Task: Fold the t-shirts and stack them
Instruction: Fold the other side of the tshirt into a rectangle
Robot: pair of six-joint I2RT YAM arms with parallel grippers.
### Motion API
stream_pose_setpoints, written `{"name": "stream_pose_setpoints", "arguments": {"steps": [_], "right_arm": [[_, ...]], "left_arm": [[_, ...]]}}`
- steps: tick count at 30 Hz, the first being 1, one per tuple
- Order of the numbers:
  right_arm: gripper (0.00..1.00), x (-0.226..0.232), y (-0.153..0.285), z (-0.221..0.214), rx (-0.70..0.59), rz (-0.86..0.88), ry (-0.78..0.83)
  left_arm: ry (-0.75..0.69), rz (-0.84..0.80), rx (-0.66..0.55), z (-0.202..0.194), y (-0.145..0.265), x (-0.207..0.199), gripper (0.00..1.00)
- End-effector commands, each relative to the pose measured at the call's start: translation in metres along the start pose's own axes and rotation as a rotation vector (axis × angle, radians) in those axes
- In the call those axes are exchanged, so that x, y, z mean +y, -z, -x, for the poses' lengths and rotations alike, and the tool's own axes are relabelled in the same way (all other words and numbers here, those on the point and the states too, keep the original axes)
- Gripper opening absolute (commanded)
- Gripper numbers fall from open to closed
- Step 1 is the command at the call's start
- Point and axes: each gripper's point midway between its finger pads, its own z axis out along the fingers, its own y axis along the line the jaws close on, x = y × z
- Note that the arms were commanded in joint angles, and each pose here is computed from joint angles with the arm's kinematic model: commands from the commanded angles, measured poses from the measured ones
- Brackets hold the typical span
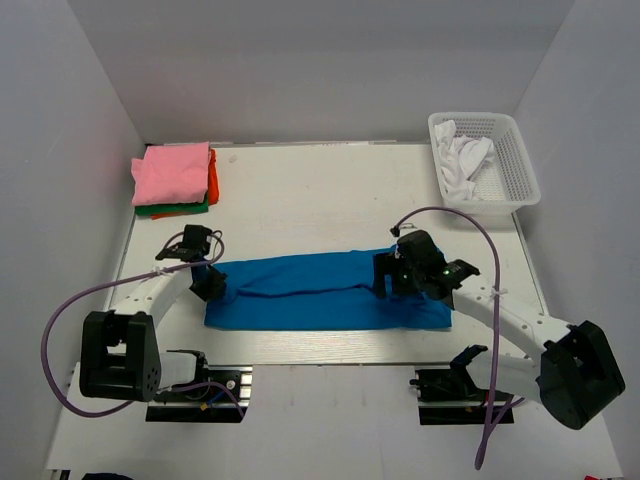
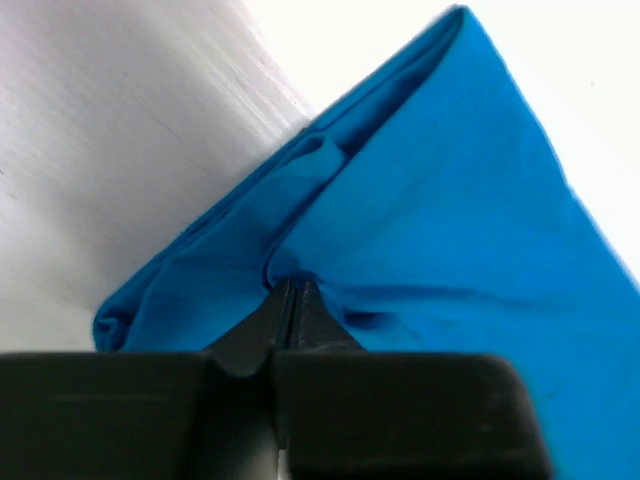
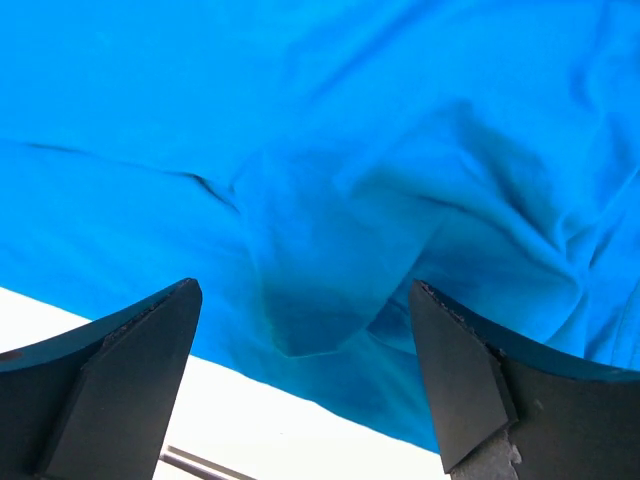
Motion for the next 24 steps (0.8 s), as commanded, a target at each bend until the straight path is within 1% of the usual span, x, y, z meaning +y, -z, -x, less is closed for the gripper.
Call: {"name": "stream_pose_setpoints", "arguments": {"steps": [1,5,6,8,11,13,15,17,20,21,22,23,24], "right_arm": [[0.9,0.003,0.004,0.016,-0.072,0.016,-0.004],[0.9,0.003,0.0,0.008,-0.058,0.016,-0.01],[0.9,0.003,-0.001,0.008,-0.059,0.017,-0.016],[0.9,0.001,-0.004,0.003,-0.055,0.015,-0.025],[0.9,-0.001,-0.006,0.001,-0.064,0.008,-0.035],[0.9,-0.004,-0.007,-0.001,-0.065,-0.006,-0.04],[0.9,-0.009,-0.009,-0.005,-0.06,-0.027,-0.044],[0.9,-0.011,-0.011,-0.008,-0.051,-0.032,-0.045],[0.9,-0.011,-0.013,-0.01,-0.043,-0.034,-0.052],[0.9,-0.012,-0.014,-0.012,-0.036,-0.037,-0.051],[0.9,-0.014,-0.015,-0.016,-0.024,-0.047,-0.05],[0.9,-0.015,-0.014,-0.015,-0.024,-0.053,-0.051],[0.9,-0.016,-0.014,-0.015,-0.023,-0.057,-0.054]], "left_arm": [[0.022,-0.038,-0.041,0.009,0.007,-0.009,0.0],[0.033,-0.061,-0.119,0.033,0.023,-0.025,0.0],[0.03,-0.102,-0.158,0.044,0.036,-0.035,0.0],[0.011,-0.132,-0.196,0.054,0.048,-0.042,0.0],[0.007,-0.177,-0.303,0.079,0.074,-0.054,0.0],[-0.017,-0.204,-0.329,0.087,0.088,-0.061,0.0],[-0.026,-0.221,-0.345,0.089,0.092,-0.063,0.0],[-0.023,-0.205,-0.355,0.089,0.089,-0.058,0.0],[0.039,-0.068,-0.327,0.075,0.066,-0.023,0.0],[0.05,0.001,-0.308,0.065,0.051,-0.004,0.0],[0.072,0.043,-0.278,0.054,0.044,0.009,0.03],[0.089,0.11,-0.263,0.046,0.033,0.029,0.29],[0.095,0.143,-0.254,0.041,0.029,0.038,0.44]]}}
